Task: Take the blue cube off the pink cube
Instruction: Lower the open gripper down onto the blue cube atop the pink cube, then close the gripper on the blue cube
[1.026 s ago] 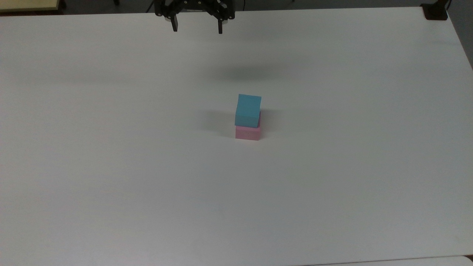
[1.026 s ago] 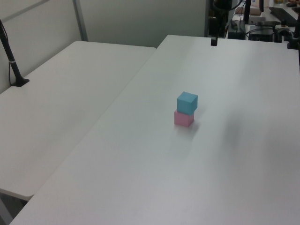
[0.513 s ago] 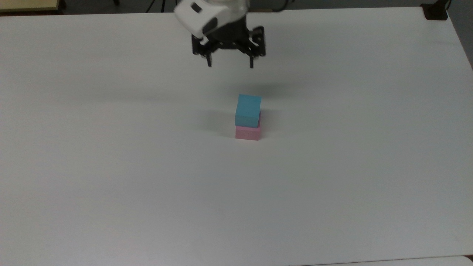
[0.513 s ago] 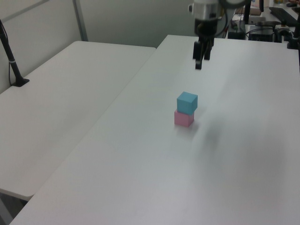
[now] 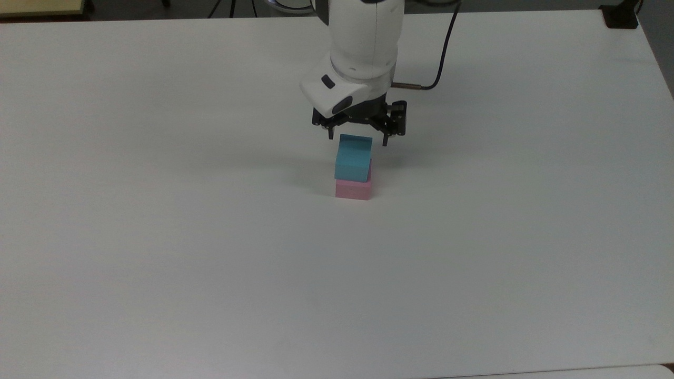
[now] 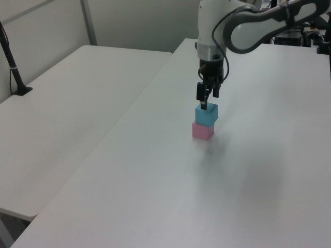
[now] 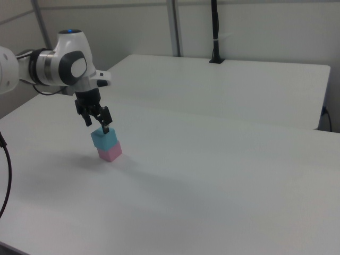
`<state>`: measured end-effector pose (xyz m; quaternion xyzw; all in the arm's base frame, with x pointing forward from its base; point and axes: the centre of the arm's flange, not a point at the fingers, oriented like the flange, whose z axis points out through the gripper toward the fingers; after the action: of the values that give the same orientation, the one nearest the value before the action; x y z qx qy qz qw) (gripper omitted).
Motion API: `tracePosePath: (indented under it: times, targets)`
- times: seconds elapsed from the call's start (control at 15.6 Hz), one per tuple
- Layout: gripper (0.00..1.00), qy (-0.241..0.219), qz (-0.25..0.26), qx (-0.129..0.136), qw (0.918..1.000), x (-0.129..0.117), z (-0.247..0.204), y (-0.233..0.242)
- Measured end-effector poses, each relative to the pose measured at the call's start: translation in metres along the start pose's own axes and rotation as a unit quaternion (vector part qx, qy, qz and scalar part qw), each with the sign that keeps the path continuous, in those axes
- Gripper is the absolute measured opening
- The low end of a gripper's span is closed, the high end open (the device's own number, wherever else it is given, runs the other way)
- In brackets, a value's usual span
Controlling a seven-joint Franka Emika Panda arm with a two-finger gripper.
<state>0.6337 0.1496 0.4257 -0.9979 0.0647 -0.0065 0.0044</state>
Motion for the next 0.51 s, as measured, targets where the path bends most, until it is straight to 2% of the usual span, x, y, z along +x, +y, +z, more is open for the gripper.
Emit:
tracePosePath:
  times: [0.32, 0.51]
  targets:
    - [1.00, 0.001, -0.008, -0.026, 0.9996, 0.001, 0.014, -0.005]
    - [0.99, 0.009, -0.002, -0.025, 0.9996, 0.004, 0.024, -0.010]
